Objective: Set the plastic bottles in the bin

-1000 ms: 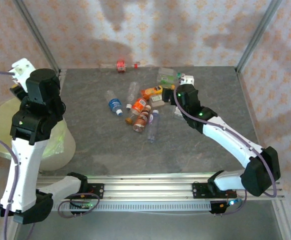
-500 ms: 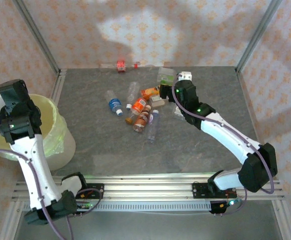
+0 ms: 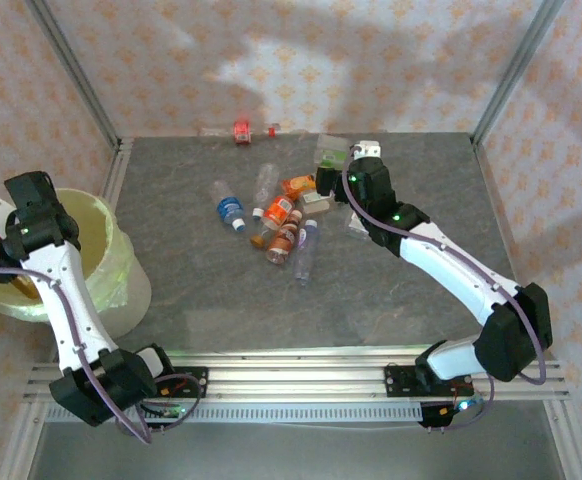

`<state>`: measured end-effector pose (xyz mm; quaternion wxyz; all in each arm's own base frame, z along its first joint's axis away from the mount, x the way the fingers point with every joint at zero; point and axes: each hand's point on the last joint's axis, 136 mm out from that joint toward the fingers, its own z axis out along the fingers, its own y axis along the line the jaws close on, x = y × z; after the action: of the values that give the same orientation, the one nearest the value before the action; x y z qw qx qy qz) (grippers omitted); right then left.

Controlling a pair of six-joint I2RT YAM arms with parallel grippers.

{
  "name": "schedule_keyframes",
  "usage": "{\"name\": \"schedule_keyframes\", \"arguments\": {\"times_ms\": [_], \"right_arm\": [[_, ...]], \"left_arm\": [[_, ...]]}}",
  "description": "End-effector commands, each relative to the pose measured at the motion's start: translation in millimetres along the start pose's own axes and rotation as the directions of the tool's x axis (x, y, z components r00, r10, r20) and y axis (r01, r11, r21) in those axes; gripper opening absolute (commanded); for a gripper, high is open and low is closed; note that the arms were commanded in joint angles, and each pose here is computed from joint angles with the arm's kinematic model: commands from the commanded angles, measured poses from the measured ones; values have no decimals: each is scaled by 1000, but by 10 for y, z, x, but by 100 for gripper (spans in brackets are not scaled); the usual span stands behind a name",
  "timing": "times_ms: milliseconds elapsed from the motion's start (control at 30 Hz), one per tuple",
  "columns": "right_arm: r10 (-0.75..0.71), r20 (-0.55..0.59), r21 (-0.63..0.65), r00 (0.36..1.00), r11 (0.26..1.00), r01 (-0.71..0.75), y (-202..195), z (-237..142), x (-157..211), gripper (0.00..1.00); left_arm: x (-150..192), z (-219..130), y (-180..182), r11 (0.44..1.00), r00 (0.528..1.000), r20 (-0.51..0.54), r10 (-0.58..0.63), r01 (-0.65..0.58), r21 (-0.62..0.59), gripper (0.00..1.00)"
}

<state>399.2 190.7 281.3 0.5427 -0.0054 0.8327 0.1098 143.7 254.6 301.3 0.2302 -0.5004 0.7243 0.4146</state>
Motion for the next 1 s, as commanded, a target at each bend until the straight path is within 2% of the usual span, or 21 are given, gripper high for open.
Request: {"name": "schedule_keyframes", "arguments": {"times_ms": [0, 100, 333, 567, 700, 800, 867, 967], "right_arm": [[-21, 12, 8, 1000, 1000, 21, -13, -60, -105, 100], [-32, 9, 19, 999, 999, 32, -44, -75, -69, 100], [-52, 3, 44, 999, 998, 52, -108, -106, -42, 100], [-57, -3, 64, 998, 996, 57, -151, -105, -7, 100], [-51, -10, 70, 999, 996, 52, -160, -78, 29, 100], [-49, -14, 81, 999, 996, 50, -180, -63, 48, 100], [-40, -9, 91, 999, 995, 41, -204, -55, 52, 100], [-29, -13, 105, 999, 994, 31, -270, -12, 105, 100]], "left_arm": [[124, 101, 81, 996, 999, -54, 6, -11, -87, 65], [162, 145, 61, 994, 997, -83, -9, 0, -110, 69], [236, 204, -63, 997, 991, -131, -25, 14, -82, 78], [188, 133, -42, 997, 991, -124, -56, 50, -57, 87], [123, 14, 52, 996, 991, -101, -84, 81, -40, 97], [88, -136, 71, 991, 988, -89, -123, 127, 42, 100], [76, -274, 21, 974, 983, -90, -157, 169, 149, 100], [100, -521, -140, 911, 973, -121, -198, 228, 343, 100]]}}
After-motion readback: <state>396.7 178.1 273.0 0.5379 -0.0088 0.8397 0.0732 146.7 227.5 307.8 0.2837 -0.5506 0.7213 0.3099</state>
